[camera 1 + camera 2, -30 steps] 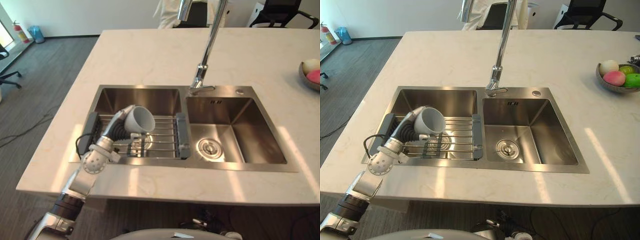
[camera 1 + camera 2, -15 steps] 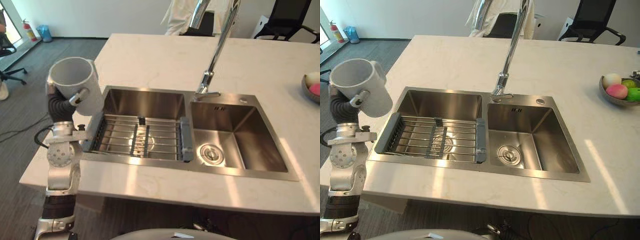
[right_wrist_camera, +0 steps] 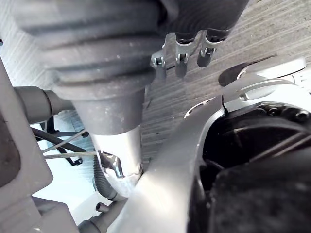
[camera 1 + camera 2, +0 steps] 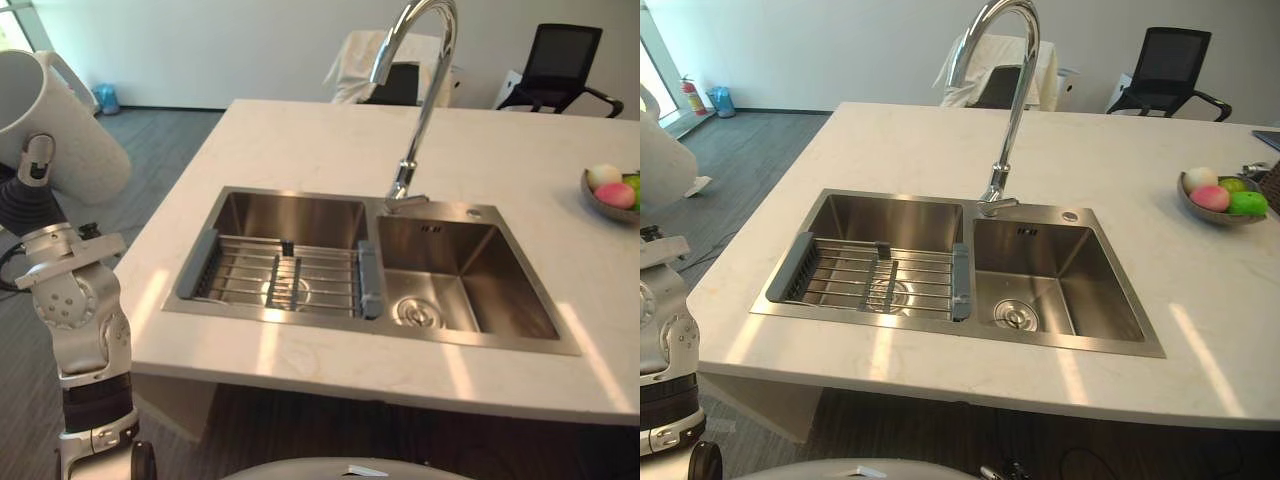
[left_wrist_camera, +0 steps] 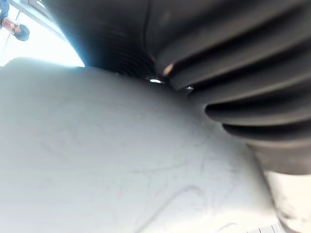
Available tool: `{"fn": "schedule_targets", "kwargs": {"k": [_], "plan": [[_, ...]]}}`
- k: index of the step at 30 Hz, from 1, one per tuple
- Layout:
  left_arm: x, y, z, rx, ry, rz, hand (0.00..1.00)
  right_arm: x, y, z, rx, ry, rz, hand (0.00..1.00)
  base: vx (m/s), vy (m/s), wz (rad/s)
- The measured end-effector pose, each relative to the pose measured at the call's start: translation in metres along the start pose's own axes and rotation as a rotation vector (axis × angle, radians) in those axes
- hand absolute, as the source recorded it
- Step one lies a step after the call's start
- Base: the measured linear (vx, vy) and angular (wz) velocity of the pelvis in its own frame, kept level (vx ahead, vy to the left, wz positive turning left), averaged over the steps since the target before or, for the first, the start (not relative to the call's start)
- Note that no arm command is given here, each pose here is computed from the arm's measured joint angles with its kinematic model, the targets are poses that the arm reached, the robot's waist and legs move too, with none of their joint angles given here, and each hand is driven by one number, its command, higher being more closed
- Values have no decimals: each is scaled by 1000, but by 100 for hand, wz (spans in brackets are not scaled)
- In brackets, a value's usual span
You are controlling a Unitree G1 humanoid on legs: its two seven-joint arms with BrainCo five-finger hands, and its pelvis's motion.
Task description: Walk over to the sink, pick up the cup, carry it to the dishwasher, place the cup inside the dishwasher, then close the dishwasher door
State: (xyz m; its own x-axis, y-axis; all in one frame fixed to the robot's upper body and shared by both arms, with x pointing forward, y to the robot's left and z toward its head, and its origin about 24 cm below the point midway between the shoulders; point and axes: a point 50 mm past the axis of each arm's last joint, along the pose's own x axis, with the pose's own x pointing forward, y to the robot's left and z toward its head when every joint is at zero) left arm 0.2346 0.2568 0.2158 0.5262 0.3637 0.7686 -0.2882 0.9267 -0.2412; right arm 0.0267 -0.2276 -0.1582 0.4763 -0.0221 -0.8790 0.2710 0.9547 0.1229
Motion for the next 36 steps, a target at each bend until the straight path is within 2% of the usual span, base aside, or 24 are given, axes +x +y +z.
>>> {"fn": "schedule_targets", "kwargs": {"k": [4,9,12,15,18,19,21,25,29,33,34,36], "plan": [[-11,-6,-3,-55,18,38,100,-6,-5,-10,53,6,-22,0,29,0,0],[-48,6,-18,-3,158,138,100,-16,-11,-27,138,14,-51,0,99,-36,38],[-61,9,-11,26,179,163,100,-14,-10,-27,165,19,-51,0,11,-66,150],[-59,14,6,41,117,177,100,-8,-18,-9,160,-17,-67,0,-104,-73,202],[-61,18,11,51,102,189,100,-3,-36,22,248,-135,-136,0,-139,16,224],[-61,18,13,47,84,188,100,-6,-40,20,287,-147,-165,0,-42,26,192],[-58,10,21,13,40,158,100,-8,-41,16,282,-133,-168,0,-29,76,207],[-43,-24,23,-145,-29,24,100,-13,-43,2,318,-116,-195,0,-26,208,245],[-43,-27,14,-152,21,12,100,-12,-43,5,328,-112,-195,0,11,318,155],[-45,-18,10,-106,65,41,100,-2,-29,25,224,-139,-120,0,-43,186,97],[-50,-21,5,-115,103,27,100,-4,-32,24,219,-143,-128,0,-15,219,187],[-67,-43,-6,-185,194,-91,100,-20,-42,-4,220,-73,-165,0,51,177,291]]}}
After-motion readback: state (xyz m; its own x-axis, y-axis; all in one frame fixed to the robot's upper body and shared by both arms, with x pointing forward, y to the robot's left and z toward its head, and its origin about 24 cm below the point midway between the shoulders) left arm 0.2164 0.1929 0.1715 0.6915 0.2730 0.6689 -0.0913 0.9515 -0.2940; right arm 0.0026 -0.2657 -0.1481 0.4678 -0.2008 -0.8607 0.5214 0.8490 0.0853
